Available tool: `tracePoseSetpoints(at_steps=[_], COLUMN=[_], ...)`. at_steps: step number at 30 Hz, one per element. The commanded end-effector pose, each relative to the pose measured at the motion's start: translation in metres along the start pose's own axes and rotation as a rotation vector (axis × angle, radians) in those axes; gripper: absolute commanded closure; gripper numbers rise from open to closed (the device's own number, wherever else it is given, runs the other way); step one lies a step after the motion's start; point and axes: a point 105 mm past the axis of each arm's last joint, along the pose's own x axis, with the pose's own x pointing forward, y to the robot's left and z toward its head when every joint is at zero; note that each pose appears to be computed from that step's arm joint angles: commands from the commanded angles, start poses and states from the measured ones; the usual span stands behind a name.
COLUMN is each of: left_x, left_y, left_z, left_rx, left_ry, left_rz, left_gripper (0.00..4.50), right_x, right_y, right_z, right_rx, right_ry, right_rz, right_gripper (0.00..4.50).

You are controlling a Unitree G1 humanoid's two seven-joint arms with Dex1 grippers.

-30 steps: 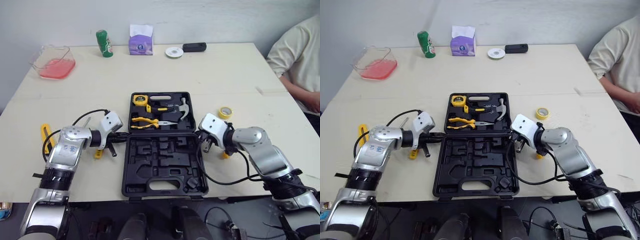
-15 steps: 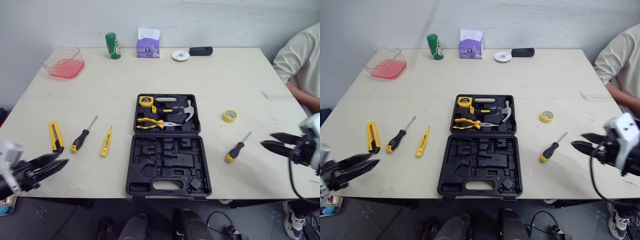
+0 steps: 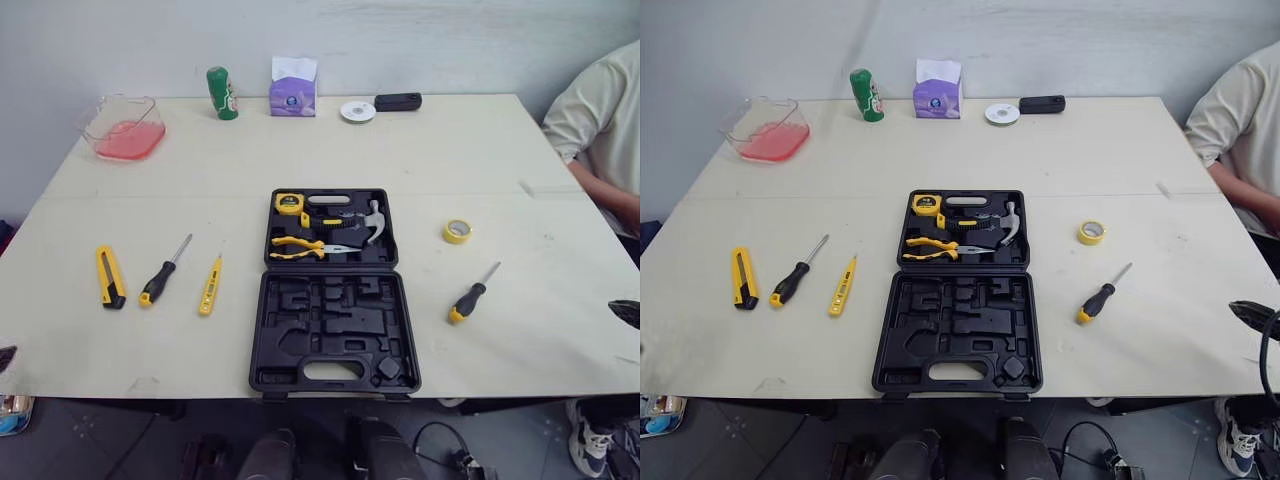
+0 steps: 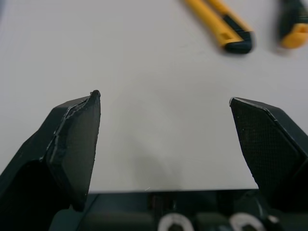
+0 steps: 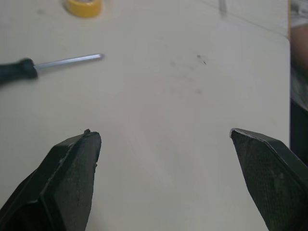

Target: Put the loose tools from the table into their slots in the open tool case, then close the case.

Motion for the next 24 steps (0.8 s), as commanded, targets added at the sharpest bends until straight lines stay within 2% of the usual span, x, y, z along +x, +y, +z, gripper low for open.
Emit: tracePoseSetpoints(at_steps=[1,6,10,14,19,24], left_x=[0.021,0.053,0.077,0.104,0.119,0.130], left_y=[-0.032,-0.064,-0.087,-0.096,-0.098,-0.088], left_z=[0.013,0.024,0.032,0.033,0.036,0.026], left_rx=[0.042,0.044,0.016,-0.004,-0.001,0.018], left_ry=[-0.010,0.019,0.060,0.114,0.136,0.215], left_rz=[-0.088,-0.090,-0.096,-0.072,-0.086,-0.032], left_gripper=[0.00,0.00,0.00,0.00,0.00,0.00], right_x=[0.015,0.029,0.036,0.046,0.048,0.054], right_y=[0.033,0.081,0.134,0.208,0.243,0.257], right_z=[0.036,0.073,0.115,0.160,0.171,0.173], right_rx=[-0.021,-0.024,-0.032,-0.066,-0.149,-0.222], right_ry=[-0.116,-0.212,-0.336,-0.506,-0.517,-0.510], right_rz=[0.122,0.300,0.515,0.814,0.982,1.043], right_gripper=[0.04,0.04,0.04,0.04,0.04,0.04])
